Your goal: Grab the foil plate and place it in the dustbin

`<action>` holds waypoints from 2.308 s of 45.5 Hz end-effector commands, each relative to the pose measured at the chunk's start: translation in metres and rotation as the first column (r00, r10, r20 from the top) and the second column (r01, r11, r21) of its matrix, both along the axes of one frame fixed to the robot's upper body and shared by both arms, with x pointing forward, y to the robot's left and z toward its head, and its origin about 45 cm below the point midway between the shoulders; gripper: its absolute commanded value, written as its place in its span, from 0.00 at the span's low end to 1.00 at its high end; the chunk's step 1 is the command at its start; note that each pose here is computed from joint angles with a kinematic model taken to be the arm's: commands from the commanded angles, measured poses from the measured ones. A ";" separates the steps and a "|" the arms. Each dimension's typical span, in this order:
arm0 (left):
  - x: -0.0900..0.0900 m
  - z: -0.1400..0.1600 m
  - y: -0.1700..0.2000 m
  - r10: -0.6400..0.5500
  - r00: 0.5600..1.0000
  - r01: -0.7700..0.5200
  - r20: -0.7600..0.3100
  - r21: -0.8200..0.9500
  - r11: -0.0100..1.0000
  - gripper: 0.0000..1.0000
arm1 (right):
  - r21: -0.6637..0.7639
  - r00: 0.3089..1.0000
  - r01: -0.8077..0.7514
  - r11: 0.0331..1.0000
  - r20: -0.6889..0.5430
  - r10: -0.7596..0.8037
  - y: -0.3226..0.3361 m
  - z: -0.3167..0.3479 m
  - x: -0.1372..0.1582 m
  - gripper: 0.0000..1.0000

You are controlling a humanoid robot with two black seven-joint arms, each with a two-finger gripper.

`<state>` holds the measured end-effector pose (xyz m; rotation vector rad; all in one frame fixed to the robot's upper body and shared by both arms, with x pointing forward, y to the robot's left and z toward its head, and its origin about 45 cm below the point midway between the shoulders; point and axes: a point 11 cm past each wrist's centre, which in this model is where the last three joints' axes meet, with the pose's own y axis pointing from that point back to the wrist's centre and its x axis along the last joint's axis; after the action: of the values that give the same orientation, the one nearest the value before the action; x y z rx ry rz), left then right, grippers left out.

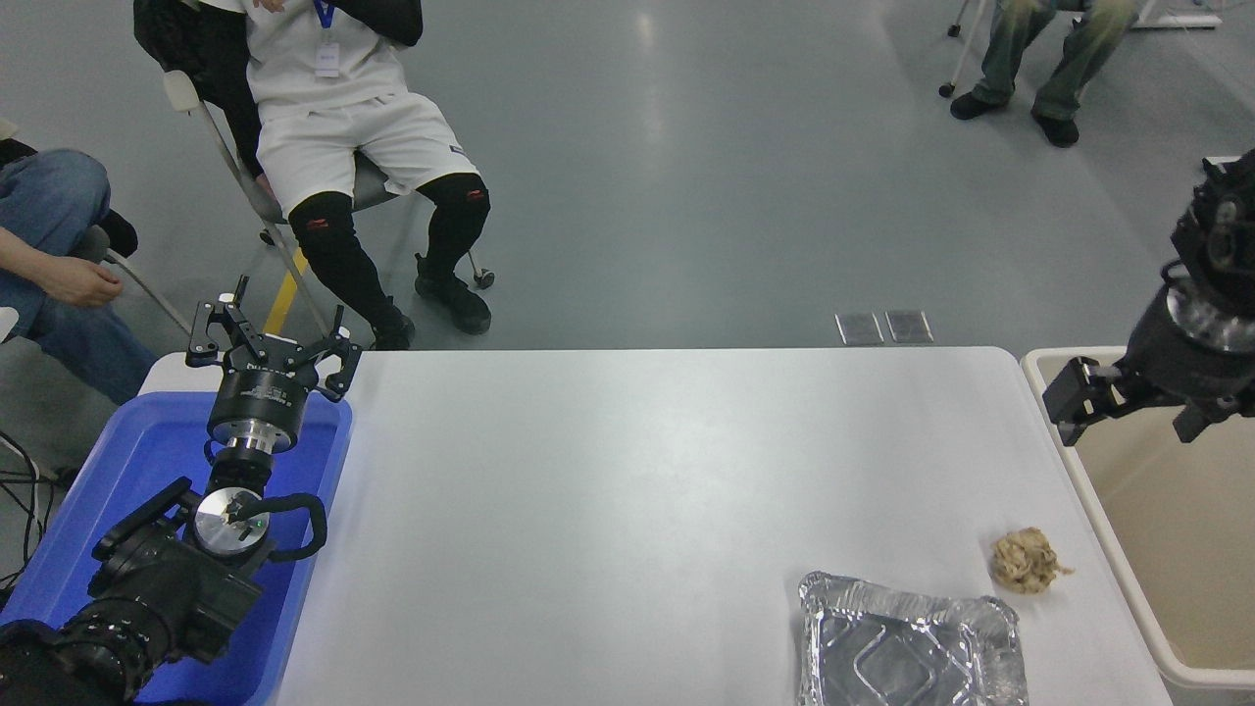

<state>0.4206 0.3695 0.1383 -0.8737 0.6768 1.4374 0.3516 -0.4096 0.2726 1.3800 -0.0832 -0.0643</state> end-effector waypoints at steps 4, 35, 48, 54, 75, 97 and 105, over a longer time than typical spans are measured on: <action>0.000 0.000 0.000 0.001 1.000 -0.001 0.001 -0.001 1.000 0.99 | 0.061 0.997 0.045 0.997 -0.067 -0.040 -0.006 -0.031 -0.024 1.00; 0.000 0.000 0.000 0.001 1.000 -0.001 0.001 -0.001 1.000 0.99 | 0.226 0.987 0.069 0.972 -0.160 -0.033 0.030 -0.097 -0.048 1.00; 0.000 0.000 0.000 0.003 1.000 -0.003 0.002 -0.002 1.000 0.99 | 0.203 0.975 0.092 0.975 -0.216 -0.047 0.020 -0.115 -0.067 1.00; 0.000 0.000 0.000 0.003 1.000 -0.003 0.002 -0.002 1.000 0.99 | 0.197 0.969 0.097 0.976 -0.243 -0.047 0.018 -0.123 -0.076 1.00; 0.000 0.000 0.000 0.003 1.000 -0.003 0.002 -0.002 1.000 0.99 | 0.218 0.990 0.028 0.976 -0.144 0.004 0.038 -0.159 -0.074 1.00; 0.000 0.000 0.000 0.002 1.000 -0.002 0.003 -0.003 1.000 0.99 | 0.191 0.992 -0.018 0.981 -0.119 0.041 0.036 -0.180 -0.074 1.00; 0.000 0.000 0.000 0.001 1.000 -0.001 0.003 -0.001 1.000 0.99 | 0.184 0.990 -0.004 0.983 -0.138 0.030 0.031 -0.190 -0.085 0.95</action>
<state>0.4206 0.3699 0.1386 -0.8787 0.6759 1.4376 0.2766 -0.3734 0.0937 1.5722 0.0389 -0.1540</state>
